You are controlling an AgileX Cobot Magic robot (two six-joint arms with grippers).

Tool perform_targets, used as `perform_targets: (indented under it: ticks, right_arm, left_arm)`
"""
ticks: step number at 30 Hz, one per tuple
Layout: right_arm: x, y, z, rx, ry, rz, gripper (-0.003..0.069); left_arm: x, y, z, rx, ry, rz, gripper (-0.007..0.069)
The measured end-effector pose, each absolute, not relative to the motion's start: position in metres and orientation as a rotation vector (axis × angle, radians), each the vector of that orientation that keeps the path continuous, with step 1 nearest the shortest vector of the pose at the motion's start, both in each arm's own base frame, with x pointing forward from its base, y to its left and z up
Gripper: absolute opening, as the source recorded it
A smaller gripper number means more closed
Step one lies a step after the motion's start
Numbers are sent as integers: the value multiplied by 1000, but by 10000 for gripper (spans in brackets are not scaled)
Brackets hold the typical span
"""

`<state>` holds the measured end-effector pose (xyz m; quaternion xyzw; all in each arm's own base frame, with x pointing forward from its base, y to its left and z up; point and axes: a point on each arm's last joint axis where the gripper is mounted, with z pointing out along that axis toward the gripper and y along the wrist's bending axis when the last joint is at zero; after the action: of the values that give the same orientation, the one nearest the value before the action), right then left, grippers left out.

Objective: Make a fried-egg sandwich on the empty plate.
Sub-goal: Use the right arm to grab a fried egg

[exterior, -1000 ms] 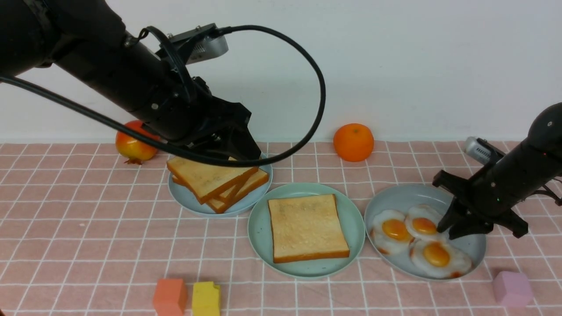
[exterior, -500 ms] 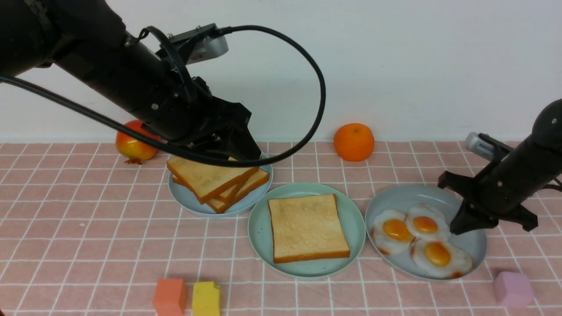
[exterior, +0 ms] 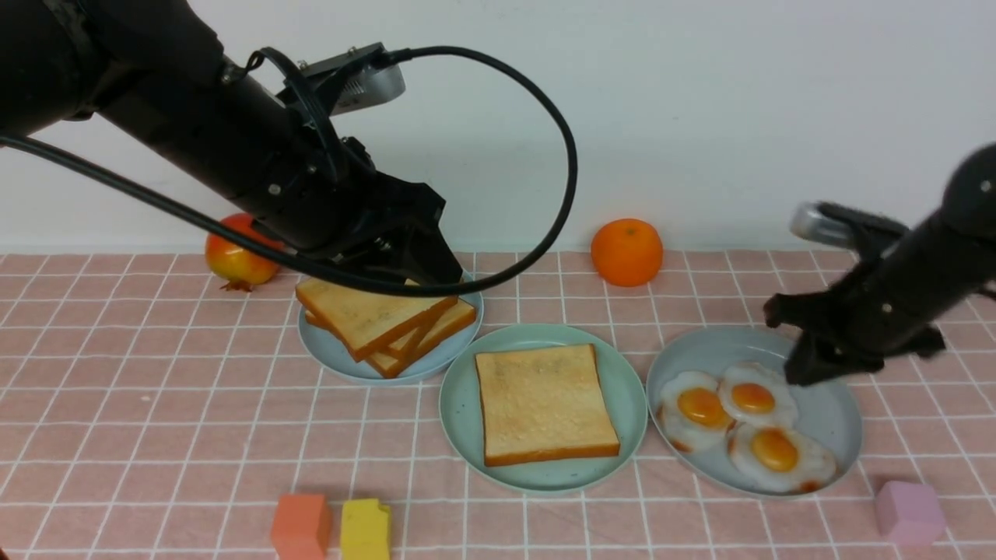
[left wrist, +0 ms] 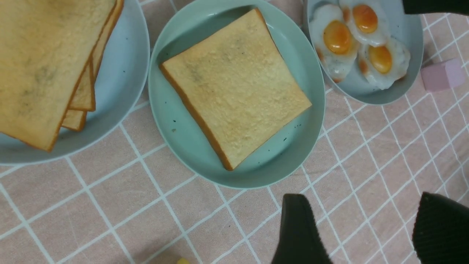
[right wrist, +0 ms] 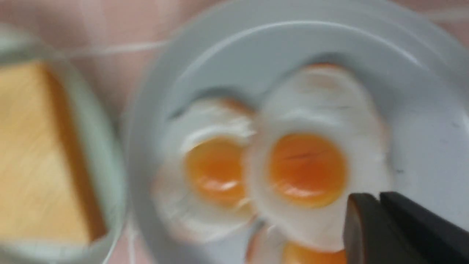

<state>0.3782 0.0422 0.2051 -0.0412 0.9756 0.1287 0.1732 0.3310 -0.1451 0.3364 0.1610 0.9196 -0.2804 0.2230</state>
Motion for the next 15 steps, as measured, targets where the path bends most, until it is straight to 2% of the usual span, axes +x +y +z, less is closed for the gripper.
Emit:
perform_targets:
  ticks: [2, 3, 5, 7, 9, 12, 15]
  right_arm:
    - [374, 60, 211, -259, 2749, 308, 199]
    - [368, 82, 212, -401, 2743, 250, 260]
    - [364, 92, 210, -466, 2744, 192, 300]
    - [357, 109, 204, -576, 2748, 43, 350]
    - [354, 117, 201, -621, 2734, -73, 360]
    - [353, 125, 199, -662, 2701, -184, 342]
    - [352, 130, 191, -697, 2700, -226, 298]
  left_arm:
    - [332, -145, 334, 445, 2549, -775, 455]
    - [333, -146, 331, 446, 2561, -778, 455]
    - [334, -146, 330, 446, 2565, -779, 455]
    - [335, -147, 327, 445, 2573, -778, 454]
    - [335, -147, 326, 446, 2577, -778, 454]
    - [335, -147, 326, 446, 2579, -779, 454]
    - [335, -147, 326, 446, 2578, -780, 454]
